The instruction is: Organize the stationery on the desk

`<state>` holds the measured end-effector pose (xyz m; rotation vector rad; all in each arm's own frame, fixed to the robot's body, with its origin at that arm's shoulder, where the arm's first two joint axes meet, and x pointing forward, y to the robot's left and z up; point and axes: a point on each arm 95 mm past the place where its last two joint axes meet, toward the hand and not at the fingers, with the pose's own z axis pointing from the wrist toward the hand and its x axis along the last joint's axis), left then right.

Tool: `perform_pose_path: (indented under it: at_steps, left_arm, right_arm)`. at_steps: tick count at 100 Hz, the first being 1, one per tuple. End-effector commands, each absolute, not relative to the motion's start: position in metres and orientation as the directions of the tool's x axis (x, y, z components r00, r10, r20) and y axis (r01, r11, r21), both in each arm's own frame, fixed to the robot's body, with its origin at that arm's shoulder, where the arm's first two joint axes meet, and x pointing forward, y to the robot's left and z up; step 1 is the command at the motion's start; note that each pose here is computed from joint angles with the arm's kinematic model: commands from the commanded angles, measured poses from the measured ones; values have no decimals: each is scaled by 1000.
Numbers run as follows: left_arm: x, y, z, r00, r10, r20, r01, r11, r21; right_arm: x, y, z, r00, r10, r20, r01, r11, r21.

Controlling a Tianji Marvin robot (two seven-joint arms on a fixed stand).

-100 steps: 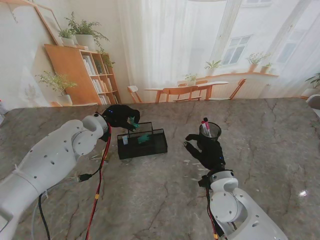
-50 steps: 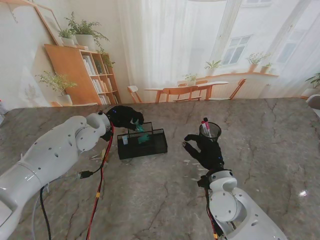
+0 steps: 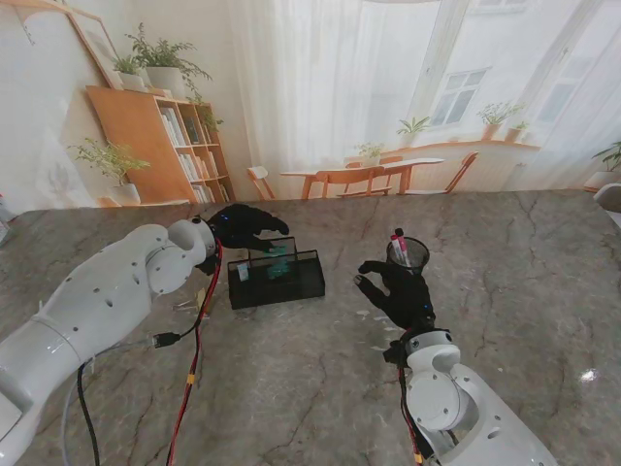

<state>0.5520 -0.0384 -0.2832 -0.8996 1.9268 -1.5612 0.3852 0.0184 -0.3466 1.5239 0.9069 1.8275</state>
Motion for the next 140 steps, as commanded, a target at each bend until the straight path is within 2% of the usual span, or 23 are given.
perform_pose_path:
  at_steps: [1,43,79,112,140]
  left_arm:
    - [548,-42,-281,-670,-742,18,-173,132,-976]
    - [515,-35,-265,-644,-764,40,-195,114,-974]
    - [444,7,-258,-585,-811,-24,-134,125,-983]
    - [385,63,-270,-479,-866,-145,-92,213,-973]
    - [361,102,-301,-356,-920,-166,-151,232,-961]
  right_arm:
    - [385,19,-349,-173,791,587,1,-595,803]
    - [384,20,-349,-177,788,589,4,-598,802]
    - [385,29,-348,-208,776,595,26,-604,796]
    - [383,36,-345,-238,774,587,41,-595,802]
    - [380,41,-344,-249,780,573,45,-582,812]
